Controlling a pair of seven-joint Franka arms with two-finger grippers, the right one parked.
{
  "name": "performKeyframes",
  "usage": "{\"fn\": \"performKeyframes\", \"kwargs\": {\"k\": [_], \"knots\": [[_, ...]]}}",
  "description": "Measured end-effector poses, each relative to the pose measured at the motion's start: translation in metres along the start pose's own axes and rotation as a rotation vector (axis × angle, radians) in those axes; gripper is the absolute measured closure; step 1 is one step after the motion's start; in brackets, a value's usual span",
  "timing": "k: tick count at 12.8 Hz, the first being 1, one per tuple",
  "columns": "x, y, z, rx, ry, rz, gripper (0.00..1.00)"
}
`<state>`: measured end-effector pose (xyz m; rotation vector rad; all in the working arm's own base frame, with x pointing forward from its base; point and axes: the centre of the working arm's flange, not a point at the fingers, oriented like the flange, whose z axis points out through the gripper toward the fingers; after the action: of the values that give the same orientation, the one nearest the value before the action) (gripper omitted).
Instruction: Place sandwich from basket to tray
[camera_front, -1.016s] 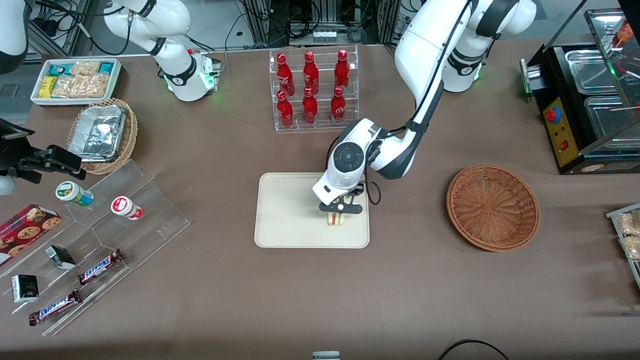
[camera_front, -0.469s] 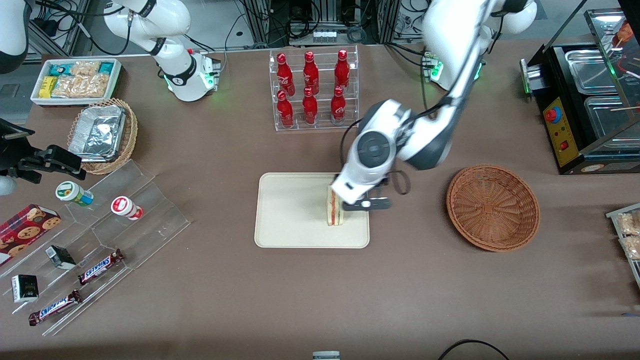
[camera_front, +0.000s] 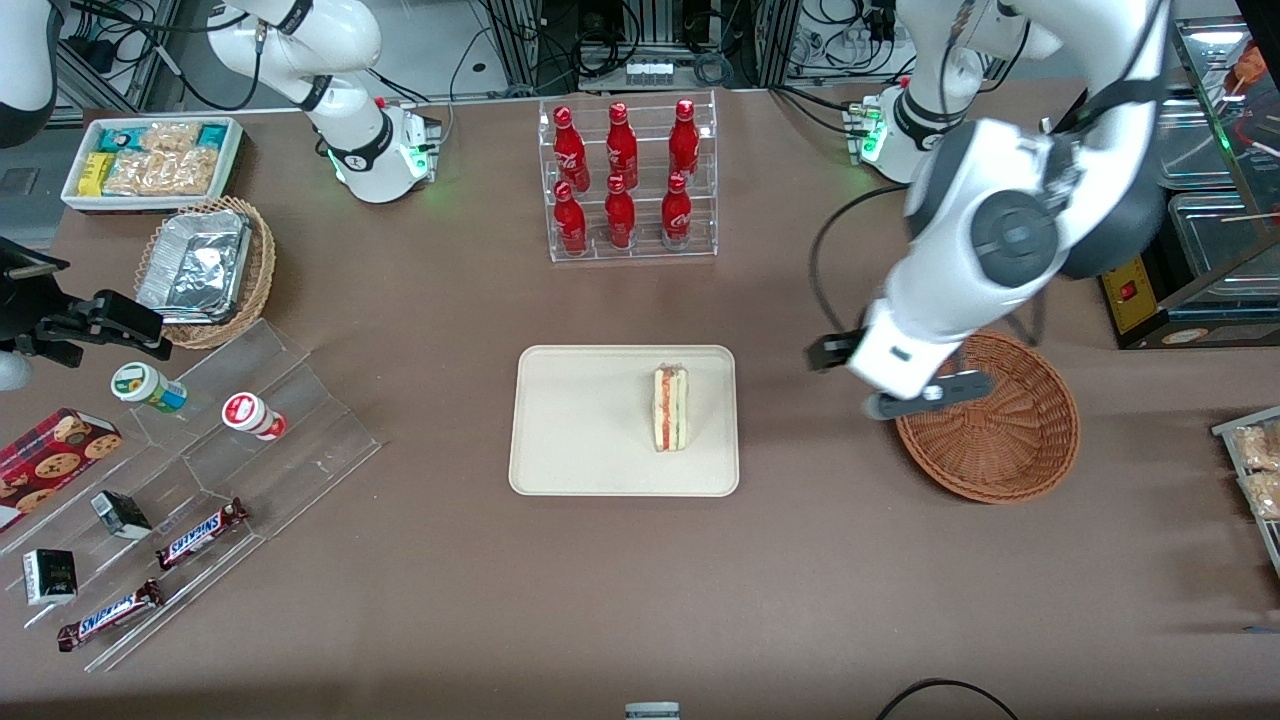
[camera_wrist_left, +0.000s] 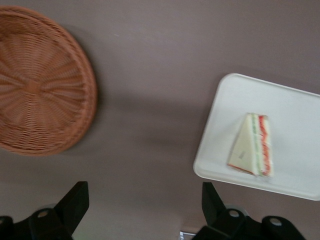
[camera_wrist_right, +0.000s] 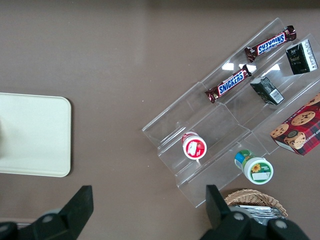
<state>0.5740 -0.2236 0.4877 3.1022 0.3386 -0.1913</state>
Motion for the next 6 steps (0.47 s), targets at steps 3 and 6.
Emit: {"fn": "performKeyframes", "kwargs": {"k": [3, 6], "knots": [[0.01, -0.067, -0.035, 0.001, 0.002, 0.034, 0.0], [0.013, -0.142, -0.075, -0.023, 0.014, 0.063, 0.0]]}}
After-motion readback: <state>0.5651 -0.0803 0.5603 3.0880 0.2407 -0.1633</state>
